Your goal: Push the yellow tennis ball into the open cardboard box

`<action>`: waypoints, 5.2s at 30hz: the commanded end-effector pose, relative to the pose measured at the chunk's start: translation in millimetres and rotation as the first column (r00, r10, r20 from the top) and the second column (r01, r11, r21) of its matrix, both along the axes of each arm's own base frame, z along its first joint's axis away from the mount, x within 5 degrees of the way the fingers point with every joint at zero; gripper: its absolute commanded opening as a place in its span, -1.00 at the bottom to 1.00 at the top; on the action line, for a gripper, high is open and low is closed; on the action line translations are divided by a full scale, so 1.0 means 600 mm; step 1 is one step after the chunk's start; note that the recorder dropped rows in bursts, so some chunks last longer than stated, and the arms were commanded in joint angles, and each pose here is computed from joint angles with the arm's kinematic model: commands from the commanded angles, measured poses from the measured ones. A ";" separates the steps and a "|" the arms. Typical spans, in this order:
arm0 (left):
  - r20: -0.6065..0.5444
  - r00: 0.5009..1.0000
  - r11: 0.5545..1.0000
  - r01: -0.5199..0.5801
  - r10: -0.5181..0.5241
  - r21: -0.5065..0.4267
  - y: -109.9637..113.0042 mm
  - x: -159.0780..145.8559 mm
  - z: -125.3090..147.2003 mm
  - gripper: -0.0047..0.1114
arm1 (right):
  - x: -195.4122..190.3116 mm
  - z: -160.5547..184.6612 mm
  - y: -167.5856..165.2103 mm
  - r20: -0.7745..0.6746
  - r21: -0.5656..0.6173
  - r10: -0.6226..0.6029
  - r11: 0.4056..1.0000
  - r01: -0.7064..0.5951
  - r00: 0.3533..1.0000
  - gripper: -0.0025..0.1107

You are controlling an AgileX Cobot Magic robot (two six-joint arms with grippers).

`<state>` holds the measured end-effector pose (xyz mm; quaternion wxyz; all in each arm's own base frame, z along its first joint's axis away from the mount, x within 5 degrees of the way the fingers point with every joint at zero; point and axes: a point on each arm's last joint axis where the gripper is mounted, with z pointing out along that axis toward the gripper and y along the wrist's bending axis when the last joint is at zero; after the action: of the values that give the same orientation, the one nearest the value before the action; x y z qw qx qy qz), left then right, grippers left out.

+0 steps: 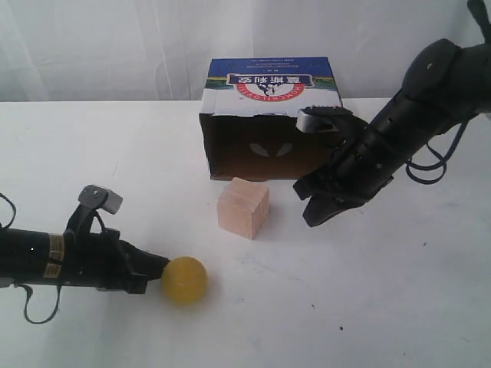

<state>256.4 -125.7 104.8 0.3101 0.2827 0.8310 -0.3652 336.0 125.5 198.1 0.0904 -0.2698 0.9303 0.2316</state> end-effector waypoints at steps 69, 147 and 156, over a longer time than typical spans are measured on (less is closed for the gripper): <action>0.220 0.891 0.820 -0.452 0.397 0.351 0.078 -0.145 0.134 -0.92 | -0.141 0.091 0.103 0.142 -0.264 0.073 0.964 -0.033 0.987 -0.96; 0.559 0.576 0.633 -0.766 0.597 0.112 0.206 -0.312 0.267 -0.92 | -0.007 -0.036 0.075 0.604 -0.174 -0.216 0.904 0.391 0.767 -0.96; 0.544 0.589 0.630 -0.764 0.597 0.136 0.206 -0.313 0.263 -0.92 | 0.011 -0.051 0.017 0.623 -0.358 -0.197 0.789 0.500 0.757 -0.96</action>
<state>69.5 -2.5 264.9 0.5563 0.0637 0.8284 0.0148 335.8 148.8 175.4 0.3384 -0.1677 0.9194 -0.1101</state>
